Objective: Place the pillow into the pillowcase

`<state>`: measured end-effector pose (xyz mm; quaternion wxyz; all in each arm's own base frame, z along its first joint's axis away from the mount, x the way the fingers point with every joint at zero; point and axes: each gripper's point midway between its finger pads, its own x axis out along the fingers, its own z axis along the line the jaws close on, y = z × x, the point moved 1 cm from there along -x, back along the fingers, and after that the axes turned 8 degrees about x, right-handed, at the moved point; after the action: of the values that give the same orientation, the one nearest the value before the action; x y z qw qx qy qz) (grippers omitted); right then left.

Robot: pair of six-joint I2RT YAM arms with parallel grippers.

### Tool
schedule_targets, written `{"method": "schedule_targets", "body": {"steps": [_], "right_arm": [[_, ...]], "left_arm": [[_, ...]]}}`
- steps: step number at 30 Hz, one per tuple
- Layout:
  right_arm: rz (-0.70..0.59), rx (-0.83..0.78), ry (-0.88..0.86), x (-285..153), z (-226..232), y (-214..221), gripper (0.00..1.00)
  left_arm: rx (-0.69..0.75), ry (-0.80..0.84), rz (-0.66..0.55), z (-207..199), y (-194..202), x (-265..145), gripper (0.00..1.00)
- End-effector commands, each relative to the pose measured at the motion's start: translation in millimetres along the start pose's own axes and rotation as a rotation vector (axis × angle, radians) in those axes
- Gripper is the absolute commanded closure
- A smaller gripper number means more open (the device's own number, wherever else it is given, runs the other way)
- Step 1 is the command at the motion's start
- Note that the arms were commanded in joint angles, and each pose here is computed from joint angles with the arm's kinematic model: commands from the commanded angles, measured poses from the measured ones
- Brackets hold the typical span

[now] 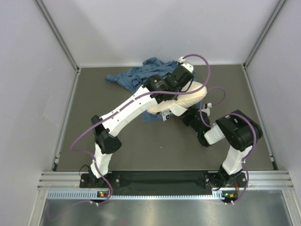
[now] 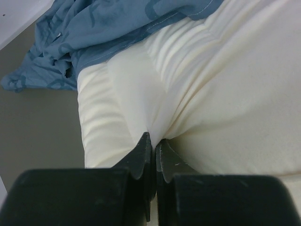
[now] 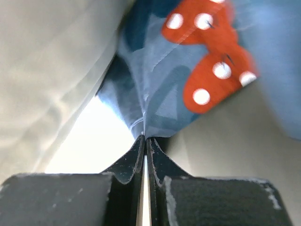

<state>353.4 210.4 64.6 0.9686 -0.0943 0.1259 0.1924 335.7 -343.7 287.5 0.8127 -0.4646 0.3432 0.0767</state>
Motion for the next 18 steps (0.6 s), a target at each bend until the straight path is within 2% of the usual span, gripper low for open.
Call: {"method": "schedule_targets", "body": {"steps": [1, 8, 11, 18], "right_arm": [[0.101, -0.166, -0.506, -38.2, 107.7, 19.6, 1.0], [0.104, -0.339, -0.735, -98.6, 151.2, 35.1, 1.0], [0.112, -0.362, -0.824, -123.2, 171.0, 37.2, 1.0], [0.116, -0.419, -0.905, -162.1, 202.8, 34.2, 1.0]], "left_arm": [[-0.117, -0.029, -0.171, 13.5, -49.0, -10.9, 1.0], [-0.102, -0.055, -0.138, 6.2, -44.1, 9.0, 1.0], [-0.089, -0.058, -0.111, -2.1, -36.9, 22.9, 1.0], [-0.042, -0.065, -0.041, -27.0, -10.8, 54.0, 1.0]]}}
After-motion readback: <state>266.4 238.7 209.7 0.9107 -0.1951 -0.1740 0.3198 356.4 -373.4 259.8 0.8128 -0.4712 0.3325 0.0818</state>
